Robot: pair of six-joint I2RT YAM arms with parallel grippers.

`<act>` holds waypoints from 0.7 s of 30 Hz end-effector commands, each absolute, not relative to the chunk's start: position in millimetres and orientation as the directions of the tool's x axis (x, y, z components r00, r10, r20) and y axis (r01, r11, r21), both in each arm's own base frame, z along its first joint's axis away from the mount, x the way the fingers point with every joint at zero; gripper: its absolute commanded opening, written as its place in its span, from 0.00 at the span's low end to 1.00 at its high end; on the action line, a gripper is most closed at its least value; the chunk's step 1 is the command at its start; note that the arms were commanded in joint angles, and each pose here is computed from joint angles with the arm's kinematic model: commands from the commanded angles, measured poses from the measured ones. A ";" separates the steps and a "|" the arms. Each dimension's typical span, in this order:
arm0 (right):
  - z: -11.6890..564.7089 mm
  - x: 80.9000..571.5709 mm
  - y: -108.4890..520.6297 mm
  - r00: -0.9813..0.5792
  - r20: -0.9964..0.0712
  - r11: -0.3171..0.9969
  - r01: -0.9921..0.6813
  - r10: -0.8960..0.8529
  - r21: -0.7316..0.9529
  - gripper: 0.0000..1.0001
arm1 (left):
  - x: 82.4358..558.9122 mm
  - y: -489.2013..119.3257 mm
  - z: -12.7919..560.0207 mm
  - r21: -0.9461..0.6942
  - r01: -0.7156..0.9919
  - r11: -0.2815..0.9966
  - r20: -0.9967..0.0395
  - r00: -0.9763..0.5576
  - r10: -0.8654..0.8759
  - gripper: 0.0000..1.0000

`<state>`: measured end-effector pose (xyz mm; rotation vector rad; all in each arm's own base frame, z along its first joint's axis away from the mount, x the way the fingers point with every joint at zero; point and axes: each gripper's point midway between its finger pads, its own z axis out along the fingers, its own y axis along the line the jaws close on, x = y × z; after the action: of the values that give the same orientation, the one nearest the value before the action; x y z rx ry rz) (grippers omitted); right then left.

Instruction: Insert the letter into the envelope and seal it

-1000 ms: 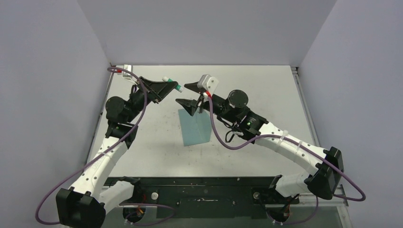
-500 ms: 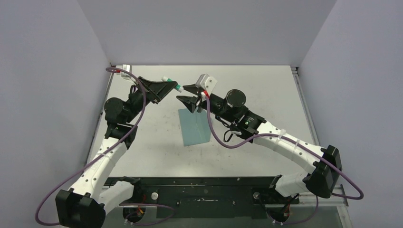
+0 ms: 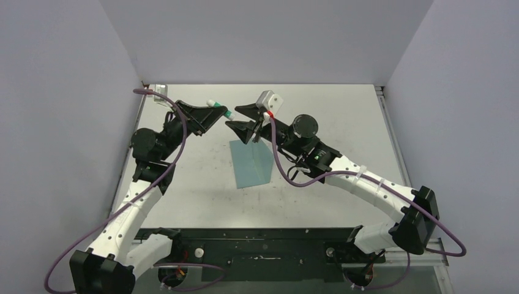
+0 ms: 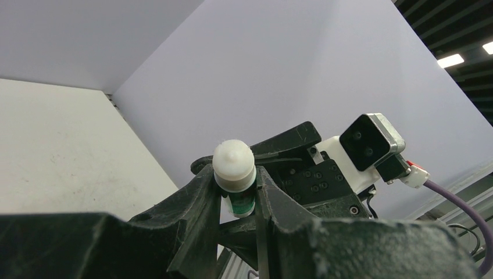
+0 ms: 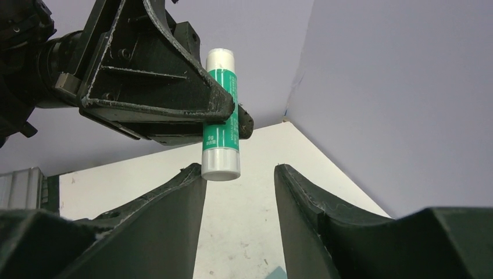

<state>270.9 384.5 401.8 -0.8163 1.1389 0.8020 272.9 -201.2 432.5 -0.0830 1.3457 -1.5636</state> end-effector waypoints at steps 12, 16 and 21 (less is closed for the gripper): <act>438.4 262.6 382.2 0.182 -0.937 0.387 -0.920 0.298 -0.055 0.07 | 263.5 -201.1 437.1 -0.718 0.672 0.183 -0.587 -0.442 -0.678 0.00; 446.4 267.8 367.4 -0.019 -0.895 0.290 -0.943 0.447 0.165 0.05 | 261.2 -199.0 438.5 -0.684 0.700 0.204 -0.614 -0.402 -0.679 0.00; 458.8 267.2 356.8 -0.336 -0.724 0.065 -0.883 0.603 0.465 0.05 | 259.8 -197.7 442.2 -0.633 0.741 0.225 -0.648 -0.347 -0.678 0.00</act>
<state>259.8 385.8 400.5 -0.6516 1.2338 1.2975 272.3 -202.7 426.9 -0.0343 1.3508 -1.5124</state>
